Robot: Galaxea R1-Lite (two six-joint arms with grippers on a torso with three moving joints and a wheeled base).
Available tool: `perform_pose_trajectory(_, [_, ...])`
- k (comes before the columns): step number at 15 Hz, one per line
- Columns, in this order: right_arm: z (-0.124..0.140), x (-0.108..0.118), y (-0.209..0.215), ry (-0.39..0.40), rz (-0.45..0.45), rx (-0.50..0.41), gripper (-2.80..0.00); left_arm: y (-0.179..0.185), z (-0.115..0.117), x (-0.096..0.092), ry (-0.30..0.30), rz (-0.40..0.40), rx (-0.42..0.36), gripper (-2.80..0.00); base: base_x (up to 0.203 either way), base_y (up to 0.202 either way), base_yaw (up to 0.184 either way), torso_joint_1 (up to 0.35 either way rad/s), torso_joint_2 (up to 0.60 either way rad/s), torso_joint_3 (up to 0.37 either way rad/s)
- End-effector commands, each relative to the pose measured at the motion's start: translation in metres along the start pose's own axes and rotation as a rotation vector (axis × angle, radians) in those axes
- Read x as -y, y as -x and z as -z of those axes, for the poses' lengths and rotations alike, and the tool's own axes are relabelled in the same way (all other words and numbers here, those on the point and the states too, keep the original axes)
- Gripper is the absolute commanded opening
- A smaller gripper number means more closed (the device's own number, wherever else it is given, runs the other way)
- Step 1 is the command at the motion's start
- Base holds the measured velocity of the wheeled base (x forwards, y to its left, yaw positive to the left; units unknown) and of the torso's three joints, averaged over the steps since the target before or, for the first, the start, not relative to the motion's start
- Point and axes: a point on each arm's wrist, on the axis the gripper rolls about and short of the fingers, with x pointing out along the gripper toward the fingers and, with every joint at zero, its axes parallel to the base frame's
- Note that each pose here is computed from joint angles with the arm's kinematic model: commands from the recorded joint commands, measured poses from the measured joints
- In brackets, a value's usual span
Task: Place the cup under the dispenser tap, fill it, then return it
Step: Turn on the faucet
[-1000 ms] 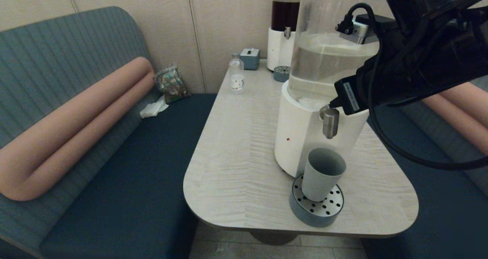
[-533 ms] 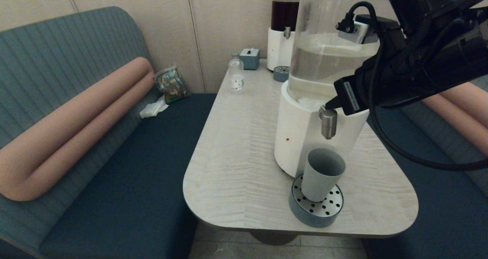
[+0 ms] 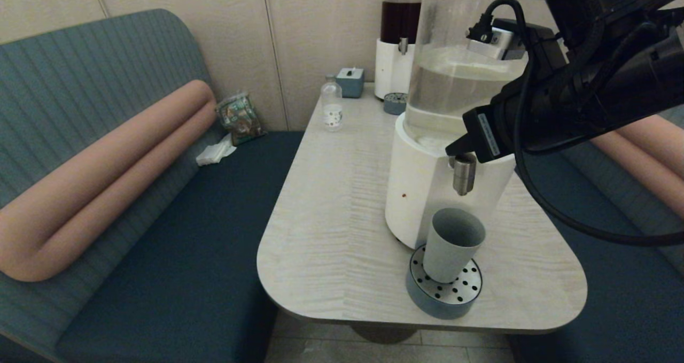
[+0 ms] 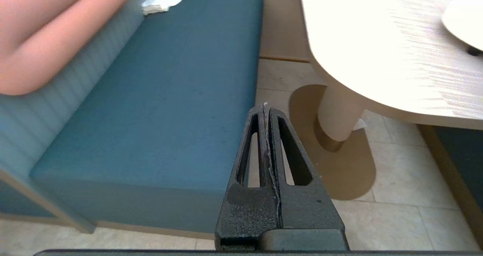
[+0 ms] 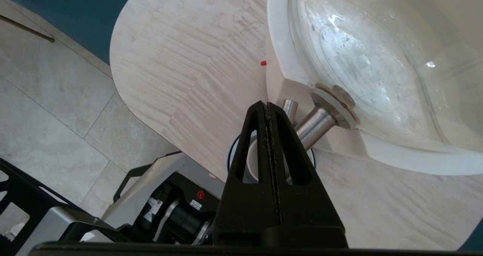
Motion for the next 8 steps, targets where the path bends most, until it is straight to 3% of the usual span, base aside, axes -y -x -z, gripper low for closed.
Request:
perform_pose_trajectory(1, [0.0001, -0.0001, 0.0016, 0.000, 0.003, 0.001, -2.80, -0.0001, 0.0000, 0.0000, 0.001, 0.000, -0.001, -2.80, 0.000, 0.000, 0.000, 0.000, 0.00, 0.000])
perform_pose_trajectory(8, [-0.0033, 0.0050, 0.0065, -0.012, 0.056, 0.042, -2.80, 0.0000, 0.0000, 0.0000, 0.001, 0.000, 0.000, -2.80, 0.000, 0.000, 0.000, 0.000, 0.00, 0.000])
